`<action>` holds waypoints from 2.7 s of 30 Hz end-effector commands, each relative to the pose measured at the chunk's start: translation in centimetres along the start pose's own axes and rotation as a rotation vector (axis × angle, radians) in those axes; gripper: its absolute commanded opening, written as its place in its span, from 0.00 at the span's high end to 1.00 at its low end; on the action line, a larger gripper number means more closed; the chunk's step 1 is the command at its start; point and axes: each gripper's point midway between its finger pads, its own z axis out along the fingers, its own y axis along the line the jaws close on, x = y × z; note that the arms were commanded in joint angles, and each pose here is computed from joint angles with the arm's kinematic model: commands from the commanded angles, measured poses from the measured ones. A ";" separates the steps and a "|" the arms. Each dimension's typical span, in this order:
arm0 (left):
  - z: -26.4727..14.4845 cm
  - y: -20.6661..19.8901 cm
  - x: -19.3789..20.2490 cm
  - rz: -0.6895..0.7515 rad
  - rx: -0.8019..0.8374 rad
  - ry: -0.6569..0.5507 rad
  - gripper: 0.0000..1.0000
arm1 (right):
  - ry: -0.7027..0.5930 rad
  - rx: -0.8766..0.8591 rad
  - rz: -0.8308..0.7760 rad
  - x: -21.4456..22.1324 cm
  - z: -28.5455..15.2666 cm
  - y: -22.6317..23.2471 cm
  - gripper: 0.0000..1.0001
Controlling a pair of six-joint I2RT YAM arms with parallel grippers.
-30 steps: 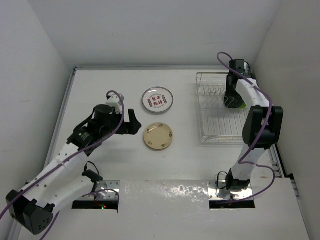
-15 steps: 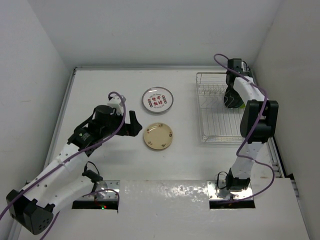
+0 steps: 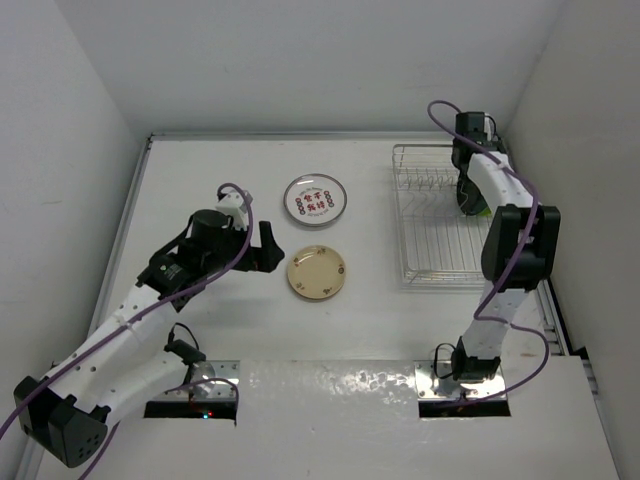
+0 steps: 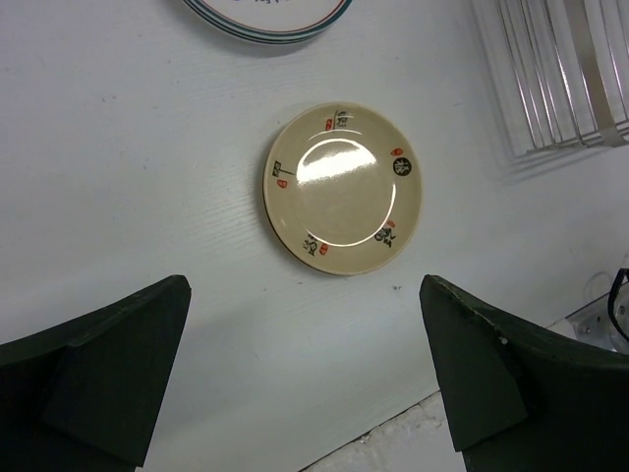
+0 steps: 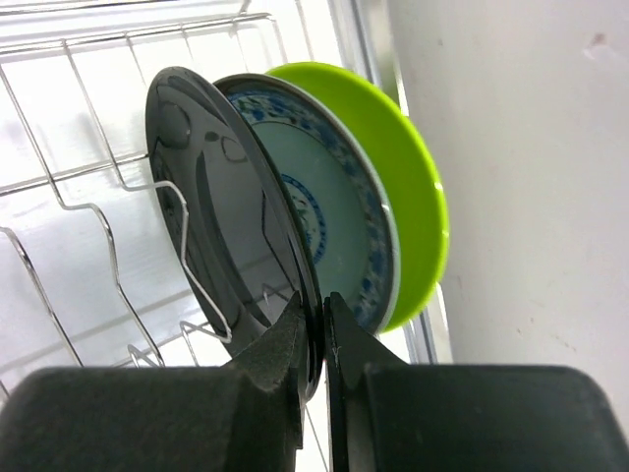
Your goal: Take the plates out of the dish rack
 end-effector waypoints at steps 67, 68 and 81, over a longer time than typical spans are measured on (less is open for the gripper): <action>10.0 -0.7 3.3 -0.303 0.140 0.060 0.58 | -0.313 -0.890 0.072 11.6 -26.3 14.3 0.01; 10.0 -1.0 3.5 -0.295 0.147 0.068 0.49 | -0.310 -0.877 0.067 11.6 -26.1 14.1 0.01; 6.2 -1.6 1.1 -0.146 -0.118 0.029 0.00 | -0.256 -0.474 0.071 6.7 -20.3 6.3 0.01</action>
